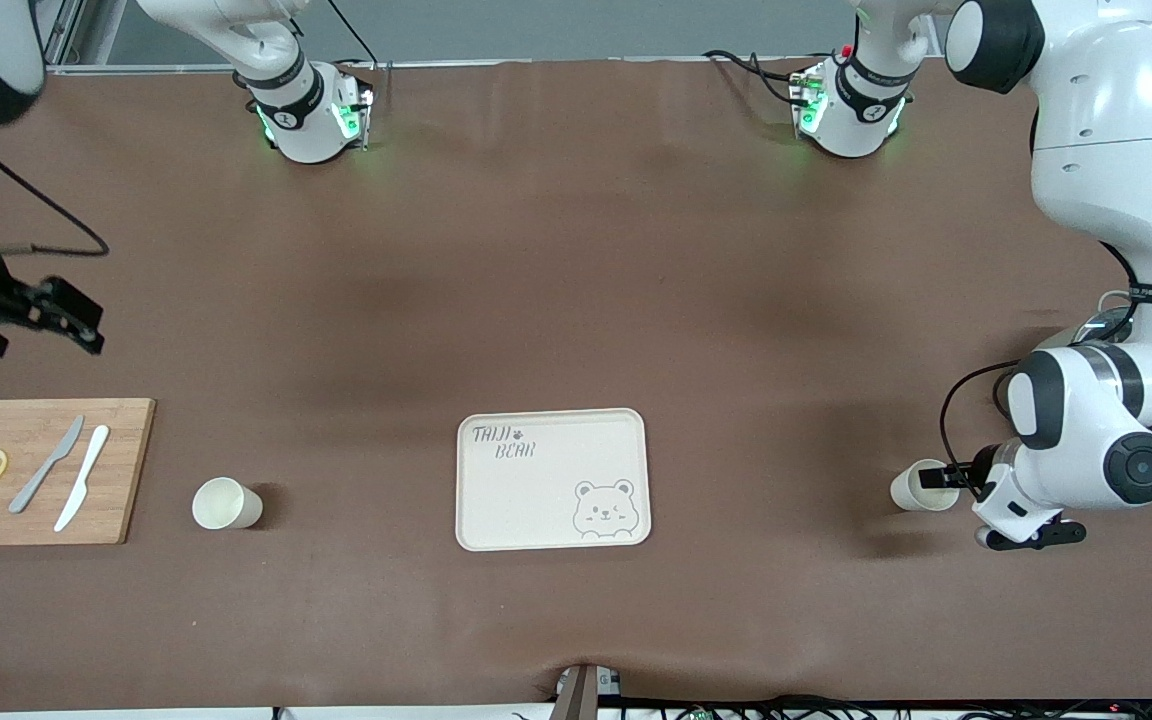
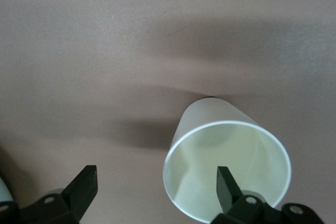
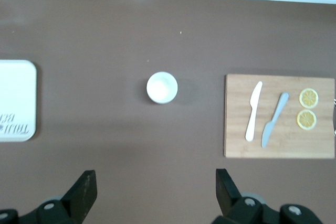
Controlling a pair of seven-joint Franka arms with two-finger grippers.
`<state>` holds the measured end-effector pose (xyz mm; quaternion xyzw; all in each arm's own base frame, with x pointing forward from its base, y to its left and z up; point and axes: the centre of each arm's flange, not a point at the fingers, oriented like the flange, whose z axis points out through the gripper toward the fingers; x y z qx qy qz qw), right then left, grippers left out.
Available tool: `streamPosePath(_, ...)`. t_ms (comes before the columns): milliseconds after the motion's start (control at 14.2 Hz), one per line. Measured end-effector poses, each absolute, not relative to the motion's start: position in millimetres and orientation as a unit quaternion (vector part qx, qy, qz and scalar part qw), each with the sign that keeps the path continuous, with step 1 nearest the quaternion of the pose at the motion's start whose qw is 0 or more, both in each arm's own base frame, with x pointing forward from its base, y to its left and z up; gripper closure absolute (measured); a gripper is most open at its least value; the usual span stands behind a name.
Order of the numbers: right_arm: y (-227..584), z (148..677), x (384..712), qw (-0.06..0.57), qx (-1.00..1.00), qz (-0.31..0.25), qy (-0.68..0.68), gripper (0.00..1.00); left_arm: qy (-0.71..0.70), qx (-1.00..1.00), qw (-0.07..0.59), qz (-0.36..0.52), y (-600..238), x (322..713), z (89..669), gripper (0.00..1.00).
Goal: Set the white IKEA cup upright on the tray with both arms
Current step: 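Grasp the cup with the left gripper while the right gripper reaches the other cup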
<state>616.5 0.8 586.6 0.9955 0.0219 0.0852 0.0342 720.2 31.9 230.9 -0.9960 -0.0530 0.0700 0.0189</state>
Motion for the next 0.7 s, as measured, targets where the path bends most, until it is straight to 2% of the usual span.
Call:
streamPosePath(493, -52, 488, 672, 0.04, 0.995, 0.094, -0.015, 0.0, -0.078, -0.995, 0.02, 0.056, 31, 724, 227, 0.0)
streamPosePath(563, -54, 474, 680, 0.034, 0.994, 0.102, -0.02, 0.0, -0.082, -0.995, 0.02, 0.055, 31, 724, 226, 0.05)
streamPosePath(634, -54, 460, 686, 0.028, 0.994, 0.107, -0.023, 0.0, -0.084, -0.995, 0.02, 0.055, 31, 724, 226, 0.05)
streamPosePath(704, -54, 445, 692, 0.026, 0.993, 0.111, -0.023, 0.0, -0.086, -0.995, 0.02, 0.054, 31, 724, 226, 0.11)
